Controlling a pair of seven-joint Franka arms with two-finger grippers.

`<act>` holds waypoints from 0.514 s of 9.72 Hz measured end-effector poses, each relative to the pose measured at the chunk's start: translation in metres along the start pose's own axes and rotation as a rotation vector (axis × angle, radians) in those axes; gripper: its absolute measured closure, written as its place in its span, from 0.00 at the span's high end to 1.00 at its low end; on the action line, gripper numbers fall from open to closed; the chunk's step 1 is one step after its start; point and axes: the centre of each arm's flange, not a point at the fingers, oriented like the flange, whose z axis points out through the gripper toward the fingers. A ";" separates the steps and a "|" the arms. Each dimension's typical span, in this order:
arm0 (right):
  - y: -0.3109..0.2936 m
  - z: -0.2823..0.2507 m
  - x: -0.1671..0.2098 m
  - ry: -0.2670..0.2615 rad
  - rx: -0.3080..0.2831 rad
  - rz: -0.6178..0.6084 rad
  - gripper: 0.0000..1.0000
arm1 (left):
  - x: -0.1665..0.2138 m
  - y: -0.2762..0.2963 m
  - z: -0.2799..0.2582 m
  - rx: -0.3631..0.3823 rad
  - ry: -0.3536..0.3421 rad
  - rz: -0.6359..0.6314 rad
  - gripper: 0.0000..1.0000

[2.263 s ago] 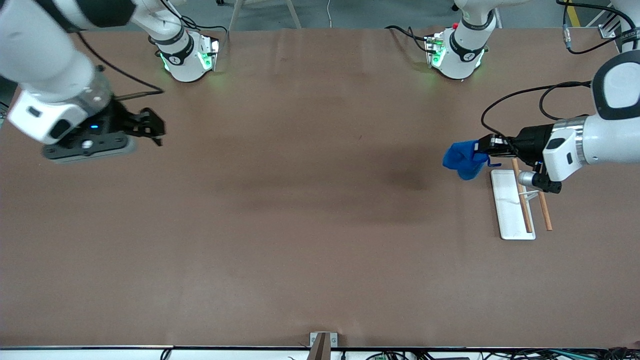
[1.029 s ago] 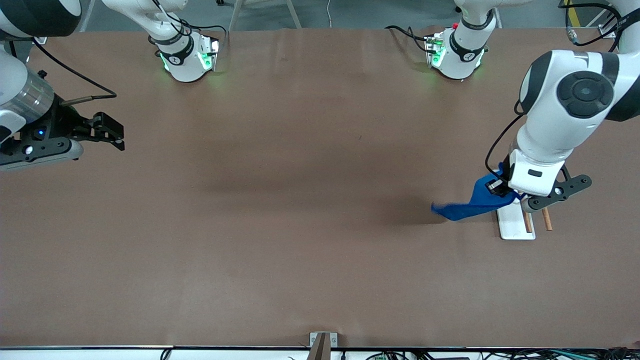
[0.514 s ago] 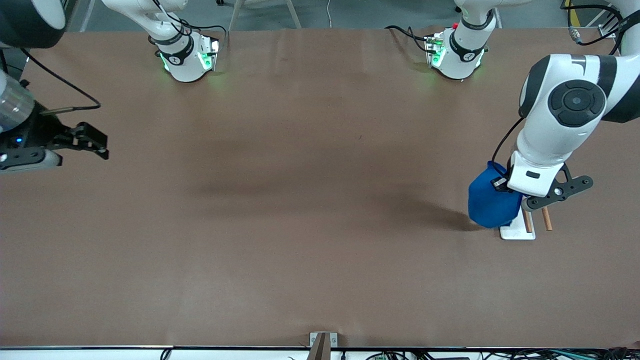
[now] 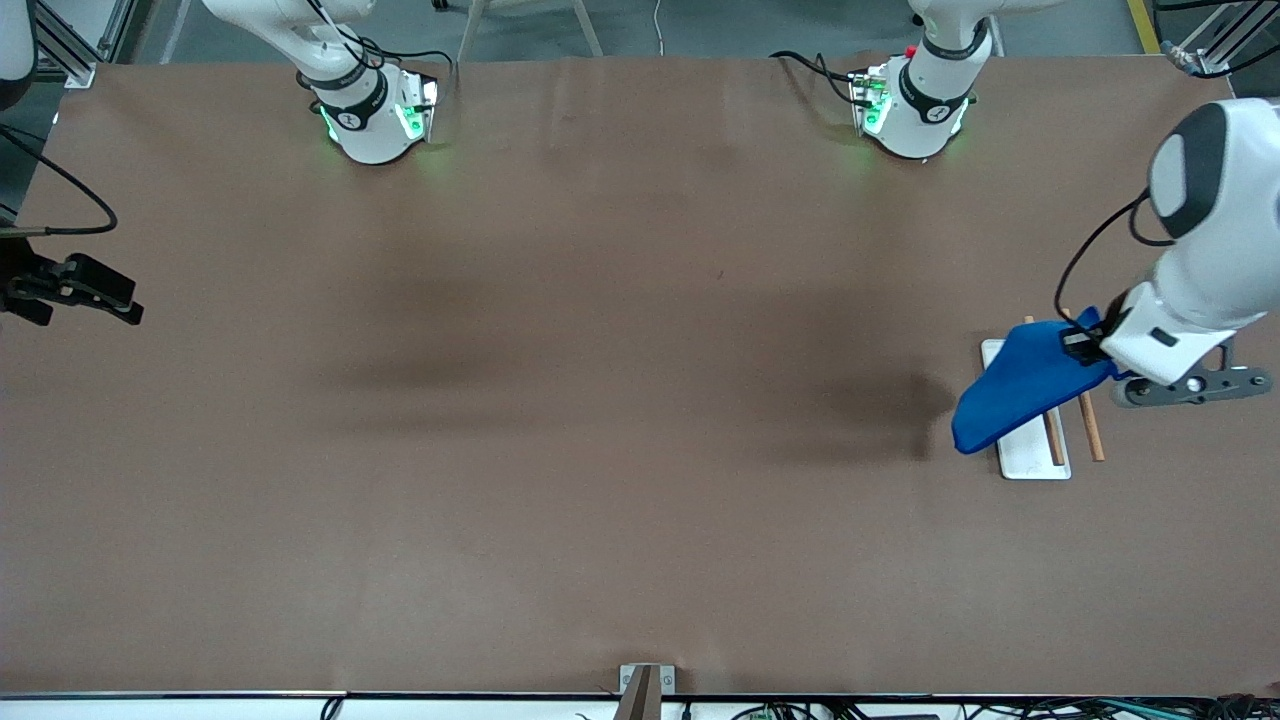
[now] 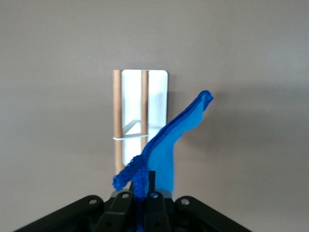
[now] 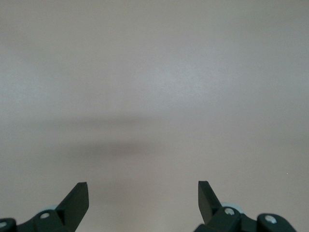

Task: Right arm passes towel to left arm to hang
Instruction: 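Drape the towel across the rods and open the left gripper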

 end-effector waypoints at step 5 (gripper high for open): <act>-0.024 -0.026 -0.014 0.025 0.006 0.010 1.00 | -0.006 -0.106 0.047 -0.069 -0.055 0.129 0.04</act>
